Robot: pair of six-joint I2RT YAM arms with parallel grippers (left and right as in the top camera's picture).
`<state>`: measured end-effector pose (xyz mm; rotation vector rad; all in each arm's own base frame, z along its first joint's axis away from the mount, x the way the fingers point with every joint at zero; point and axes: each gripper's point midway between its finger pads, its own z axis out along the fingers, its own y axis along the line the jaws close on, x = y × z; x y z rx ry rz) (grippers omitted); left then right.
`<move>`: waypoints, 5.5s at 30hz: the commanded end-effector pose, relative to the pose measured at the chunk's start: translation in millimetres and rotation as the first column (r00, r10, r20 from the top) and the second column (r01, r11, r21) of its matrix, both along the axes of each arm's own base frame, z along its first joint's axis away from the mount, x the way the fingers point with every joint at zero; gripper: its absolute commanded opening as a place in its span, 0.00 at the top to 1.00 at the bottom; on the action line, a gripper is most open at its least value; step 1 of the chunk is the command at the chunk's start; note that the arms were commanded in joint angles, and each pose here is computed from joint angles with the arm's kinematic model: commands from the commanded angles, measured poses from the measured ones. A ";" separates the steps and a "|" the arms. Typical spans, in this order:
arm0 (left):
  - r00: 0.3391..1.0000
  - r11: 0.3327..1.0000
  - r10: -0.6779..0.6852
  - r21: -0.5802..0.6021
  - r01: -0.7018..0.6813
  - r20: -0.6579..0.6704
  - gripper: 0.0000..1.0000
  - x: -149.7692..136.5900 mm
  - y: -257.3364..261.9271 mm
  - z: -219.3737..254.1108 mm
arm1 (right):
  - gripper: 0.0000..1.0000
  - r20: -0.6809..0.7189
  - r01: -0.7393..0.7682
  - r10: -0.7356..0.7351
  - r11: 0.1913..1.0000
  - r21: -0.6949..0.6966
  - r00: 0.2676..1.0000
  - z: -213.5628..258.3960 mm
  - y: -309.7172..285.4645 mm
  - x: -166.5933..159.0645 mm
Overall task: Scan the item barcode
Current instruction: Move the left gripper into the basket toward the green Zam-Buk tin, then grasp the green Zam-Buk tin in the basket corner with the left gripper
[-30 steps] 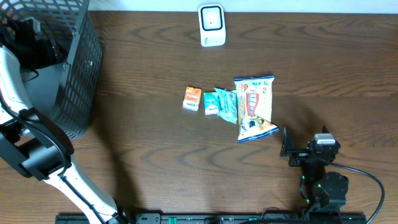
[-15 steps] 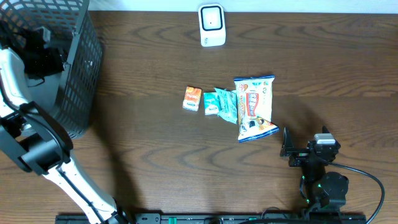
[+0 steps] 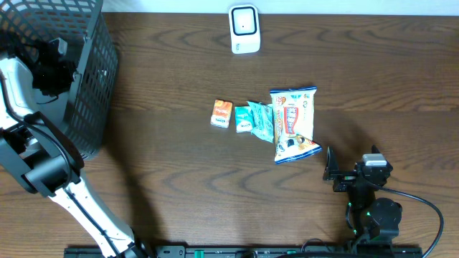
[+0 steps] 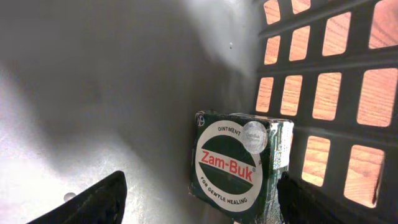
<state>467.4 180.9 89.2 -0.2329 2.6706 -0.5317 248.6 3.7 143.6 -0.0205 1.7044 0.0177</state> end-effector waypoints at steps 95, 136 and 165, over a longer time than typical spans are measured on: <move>0.939 0.897 0.324 0.354 -0.266 -0.115 0.24 -10.0 82.1 -34.8 | 0.01 -0.001 0.006 -0.006 1.000 0.010 1.000 -0.6 -1.2 -0.2; 0.994 0.987 -0.084 0.143 0.072 0.076 0.09 1.5 -8.7 -0.8 | 0.01 -0.001 0.006 -0.006 1.000 0.010 1.000 -0.6 -1.2 -0.2; 0.983 0.976 -0.121 0.198 0.092 0.138 0.25 19.8 -18.5 -26.2 | 0.01 -0.001 0.006 -0.006 1.000 0.010 1.000 -0.6 -1.2 -0.2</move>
